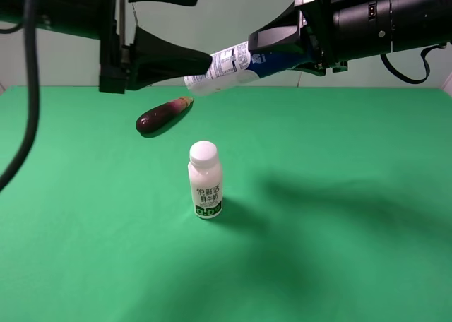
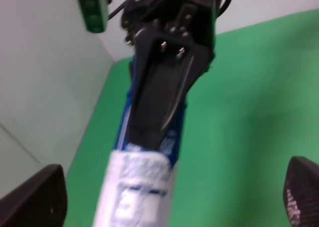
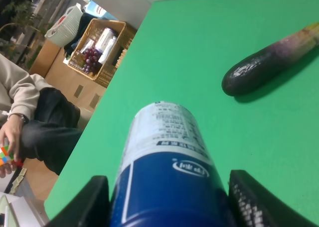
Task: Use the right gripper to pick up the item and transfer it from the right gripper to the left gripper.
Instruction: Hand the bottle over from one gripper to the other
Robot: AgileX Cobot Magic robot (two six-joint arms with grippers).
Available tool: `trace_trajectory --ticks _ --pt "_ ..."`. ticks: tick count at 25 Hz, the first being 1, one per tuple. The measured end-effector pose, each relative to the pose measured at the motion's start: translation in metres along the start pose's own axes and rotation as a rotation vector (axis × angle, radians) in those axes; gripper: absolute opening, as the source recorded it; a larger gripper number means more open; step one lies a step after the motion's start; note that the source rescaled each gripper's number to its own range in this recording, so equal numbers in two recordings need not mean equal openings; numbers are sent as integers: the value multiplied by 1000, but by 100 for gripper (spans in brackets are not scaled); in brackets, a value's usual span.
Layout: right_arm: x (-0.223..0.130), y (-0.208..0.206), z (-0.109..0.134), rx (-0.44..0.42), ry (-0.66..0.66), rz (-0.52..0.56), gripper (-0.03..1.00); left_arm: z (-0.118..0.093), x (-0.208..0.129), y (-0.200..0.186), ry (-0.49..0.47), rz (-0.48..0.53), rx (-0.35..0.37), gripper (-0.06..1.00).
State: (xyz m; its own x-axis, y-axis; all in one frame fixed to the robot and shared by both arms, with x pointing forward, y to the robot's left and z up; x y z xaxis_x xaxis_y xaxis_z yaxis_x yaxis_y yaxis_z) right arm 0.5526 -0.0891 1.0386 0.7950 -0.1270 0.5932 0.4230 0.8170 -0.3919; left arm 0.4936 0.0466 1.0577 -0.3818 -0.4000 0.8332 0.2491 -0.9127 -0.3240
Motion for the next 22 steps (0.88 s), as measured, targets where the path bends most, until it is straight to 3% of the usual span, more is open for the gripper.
trace_trajectory --ticks 3,9,22 --pt "-1 0 -1 -3 -5 3 0 -3 -4 9 0 20 -7 71" --pt "-4 0 -3 -19 -29 20 0 8 -16 11 -2 81 55 71" --pt "-3 0 -4 -20 -29 19 0 -7 -55 47 -42 159 -19 71"
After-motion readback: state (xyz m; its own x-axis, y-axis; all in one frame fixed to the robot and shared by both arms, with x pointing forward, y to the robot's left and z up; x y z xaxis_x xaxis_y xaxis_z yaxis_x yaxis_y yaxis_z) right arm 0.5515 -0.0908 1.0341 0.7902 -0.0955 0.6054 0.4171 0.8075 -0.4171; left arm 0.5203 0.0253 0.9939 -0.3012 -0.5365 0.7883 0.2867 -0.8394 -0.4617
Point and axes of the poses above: a point on each arm's last joint axis where the gripper is mounted, y pointing out along that axis toward the gripper, z along the wrist's bending axis when the last joint is at zero, x = y × z, the point moved 9 cm from there along y, pointing out along that axis toward the gripper, and after that the axes turned 7 degrees about y, right-handed, at the moved point
